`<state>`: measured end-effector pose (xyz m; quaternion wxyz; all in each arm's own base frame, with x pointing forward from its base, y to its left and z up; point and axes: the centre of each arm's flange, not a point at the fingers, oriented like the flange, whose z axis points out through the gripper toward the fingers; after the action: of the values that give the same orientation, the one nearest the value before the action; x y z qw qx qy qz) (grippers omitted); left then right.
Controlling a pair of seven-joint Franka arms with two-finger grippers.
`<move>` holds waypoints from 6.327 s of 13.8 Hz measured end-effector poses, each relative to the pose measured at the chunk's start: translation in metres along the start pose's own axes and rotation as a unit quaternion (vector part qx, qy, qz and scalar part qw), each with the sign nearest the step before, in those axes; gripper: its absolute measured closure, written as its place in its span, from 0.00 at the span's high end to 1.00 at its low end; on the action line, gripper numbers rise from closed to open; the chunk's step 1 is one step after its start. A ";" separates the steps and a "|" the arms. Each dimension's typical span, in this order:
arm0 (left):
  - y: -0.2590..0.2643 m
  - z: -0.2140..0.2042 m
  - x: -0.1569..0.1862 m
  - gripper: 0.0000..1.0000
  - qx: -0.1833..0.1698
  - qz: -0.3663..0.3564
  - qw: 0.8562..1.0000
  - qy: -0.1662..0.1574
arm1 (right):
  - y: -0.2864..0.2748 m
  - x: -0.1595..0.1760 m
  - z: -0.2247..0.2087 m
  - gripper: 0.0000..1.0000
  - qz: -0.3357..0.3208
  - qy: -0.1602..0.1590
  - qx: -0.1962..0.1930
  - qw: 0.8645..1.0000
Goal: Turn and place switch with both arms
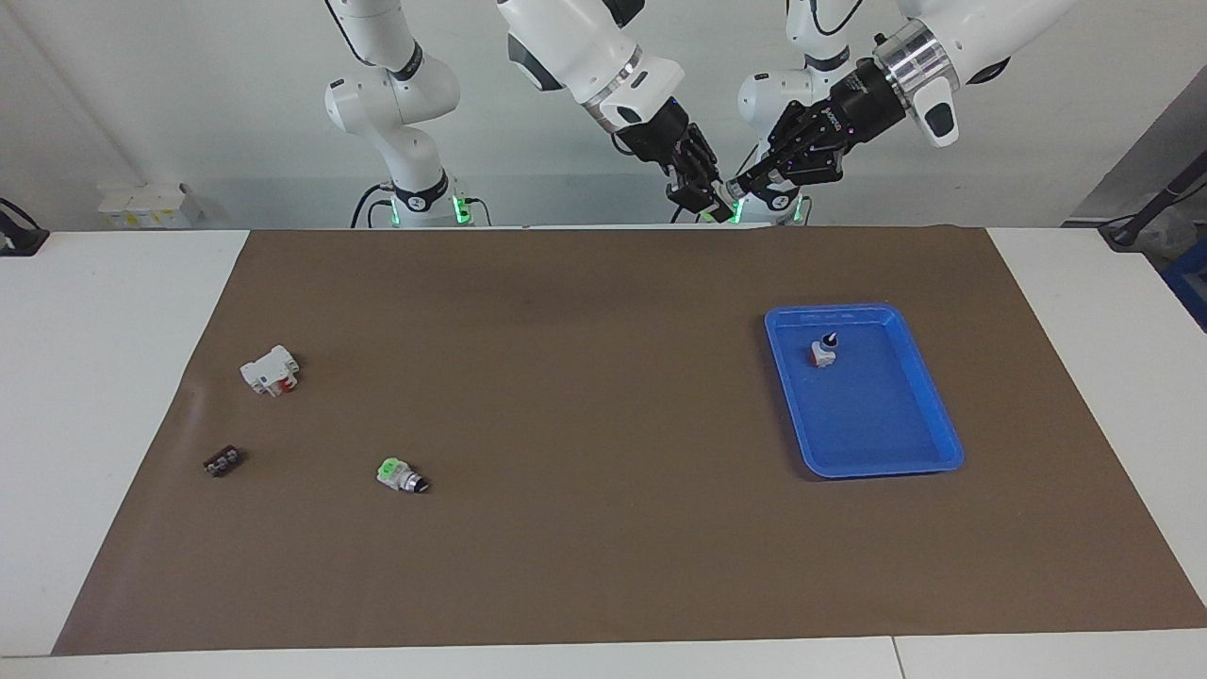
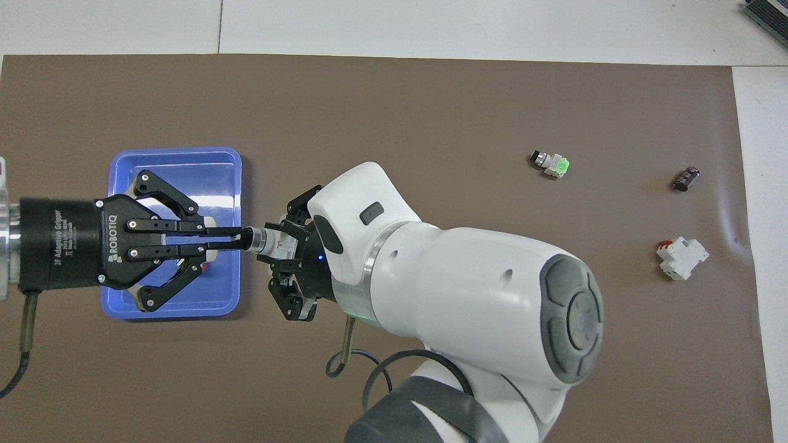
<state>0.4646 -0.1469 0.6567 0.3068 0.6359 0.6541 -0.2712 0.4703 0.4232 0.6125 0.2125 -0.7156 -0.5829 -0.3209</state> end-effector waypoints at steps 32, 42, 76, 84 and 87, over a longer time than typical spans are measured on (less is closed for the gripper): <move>0.064 0.002 0.196 0.10 0.153 0.586 0.764 0.224 | 0.148 -0.139 -0.110 1.00 0.390 -0.124 -0.212 0.888; 0.060 0.052 0.307 0.10 0.279 0.646 0.681 0.200 | 0.170 -0.214 -0.185 1.00 0.531 -0.271 -0.267 0.757; 0.087 -0.063 0.050 1.00 0.302 0.757 0.533 0.226 | 0.163 -0.273 -0.297 1.00 0.650 -0.298 -0.245 0.655; 0.071 -0.081 0.032 1.00 0.315 0.753 0.535 0.218 | 0.164 -0.277 -0.301 1.00 0.627 -0.306 -0.234 0.677; 0.069 -0.087 0.036 1.00 0.314 0.745 0.546 0.220 | 0.164 -0.279 -0.299 1.00 0.627 -0.308 -0.232 0.677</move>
<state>0.5290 -0.0550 0.6895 0.0256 0.9905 -0.1346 0.0149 0.5341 -0.0118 0.6374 -0.0006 -0.9980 0.0637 0.0010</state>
